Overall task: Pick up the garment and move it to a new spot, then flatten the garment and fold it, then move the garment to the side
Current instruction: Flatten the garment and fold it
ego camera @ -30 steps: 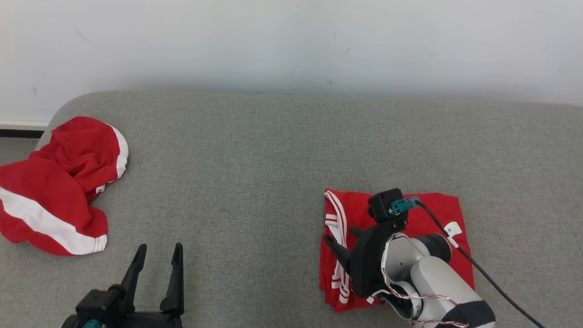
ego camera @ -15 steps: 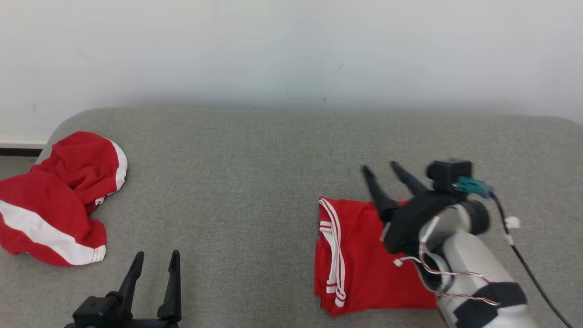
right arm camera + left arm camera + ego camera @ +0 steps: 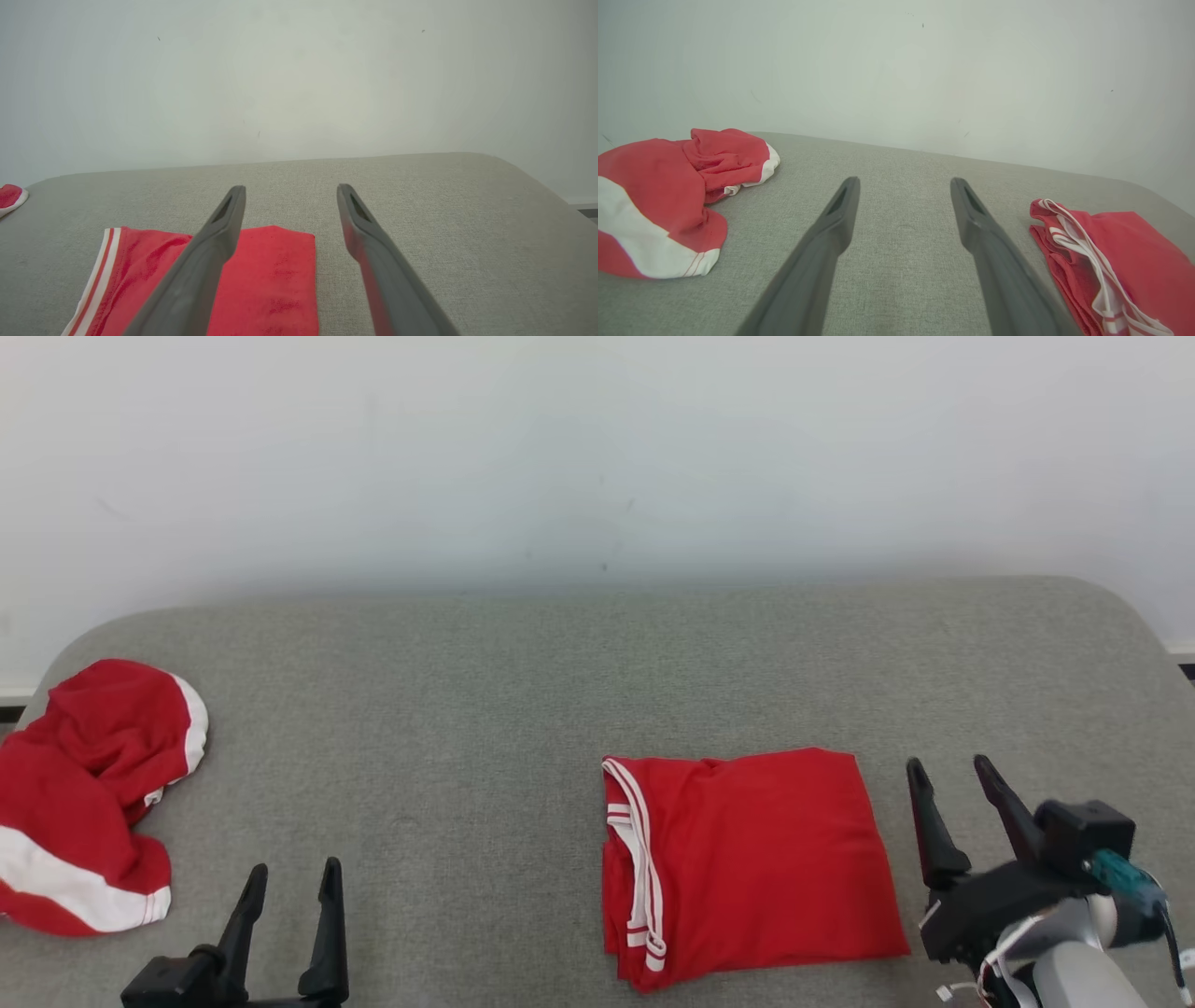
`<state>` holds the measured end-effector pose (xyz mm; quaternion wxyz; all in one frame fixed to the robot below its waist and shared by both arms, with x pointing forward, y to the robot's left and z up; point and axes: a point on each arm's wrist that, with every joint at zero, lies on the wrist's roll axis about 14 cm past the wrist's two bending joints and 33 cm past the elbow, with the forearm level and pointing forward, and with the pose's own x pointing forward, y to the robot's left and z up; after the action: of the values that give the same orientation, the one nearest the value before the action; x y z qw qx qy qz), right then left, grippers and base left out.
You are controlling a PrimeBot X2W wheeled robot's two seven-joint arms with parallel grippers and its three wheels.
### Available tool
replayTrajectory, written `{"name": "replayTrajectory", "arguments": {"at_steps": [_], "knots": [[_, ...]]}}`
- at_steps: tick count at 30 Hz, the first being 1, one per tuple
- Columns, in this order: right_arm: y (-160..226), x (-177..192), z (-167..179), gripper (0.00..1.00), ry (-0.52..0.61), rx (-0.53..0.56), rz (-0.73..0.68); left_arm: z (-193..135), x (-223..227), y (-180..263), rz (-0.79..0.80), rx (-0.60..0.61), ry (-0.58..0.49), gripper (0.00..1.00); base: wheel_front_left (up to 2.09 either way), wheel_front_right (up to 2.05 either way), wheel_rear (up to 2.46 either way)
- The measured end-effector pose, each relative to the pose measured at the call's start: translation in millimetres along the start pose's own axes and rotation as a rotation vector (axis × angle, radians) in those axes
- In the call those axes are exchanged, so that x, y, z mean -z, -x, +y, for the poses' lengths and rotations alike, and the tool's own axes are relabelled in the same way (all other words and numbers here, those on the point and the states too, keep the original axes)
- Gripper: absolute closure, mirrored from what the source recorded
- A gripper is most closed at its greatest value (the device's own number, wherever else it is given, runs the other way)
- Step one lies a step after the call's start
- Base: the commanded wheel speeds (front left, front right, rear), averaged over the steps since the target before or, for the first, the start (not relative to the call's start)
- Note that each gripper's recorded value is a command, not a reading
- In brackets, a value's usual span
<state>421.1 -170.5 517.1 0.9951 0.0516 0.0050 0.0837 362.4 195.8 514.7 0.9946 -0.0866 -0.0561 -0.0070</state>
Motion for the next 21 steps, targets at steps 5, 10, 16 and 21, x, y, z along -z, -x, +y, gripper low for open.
{"name": "replayTrajectory", "arguments": {"at_steps": [5, 10, 16, 21], "knots": [[24, 4, -22, 0.00, 0.032, 0.056, -0.011, -3, -4, -2, -0.014, 0.007, 0.004, 0.00, 0.00, 0.00, 0.00], [41, 6, -32, 0.00, 0.046, 0.087, -0.018, -5, -9, -3, -0.028, 0.014, 0.005, 0.00, 0.00, 0.00, 0.00], [56, 8, -41, 0.00, 0.036, 0.132, -0.034, -6, -6, 0, -0.018, 0.012, 0.015, 0.00, 0.00, 0.00, 0.00], [63, 10, -41, 0.00, 0.018, 0.149, -0.044, -6, 0, 3, -0.001, 0.009, 0.019, 0.00, 0.00, 0.00, 0.00]]}}
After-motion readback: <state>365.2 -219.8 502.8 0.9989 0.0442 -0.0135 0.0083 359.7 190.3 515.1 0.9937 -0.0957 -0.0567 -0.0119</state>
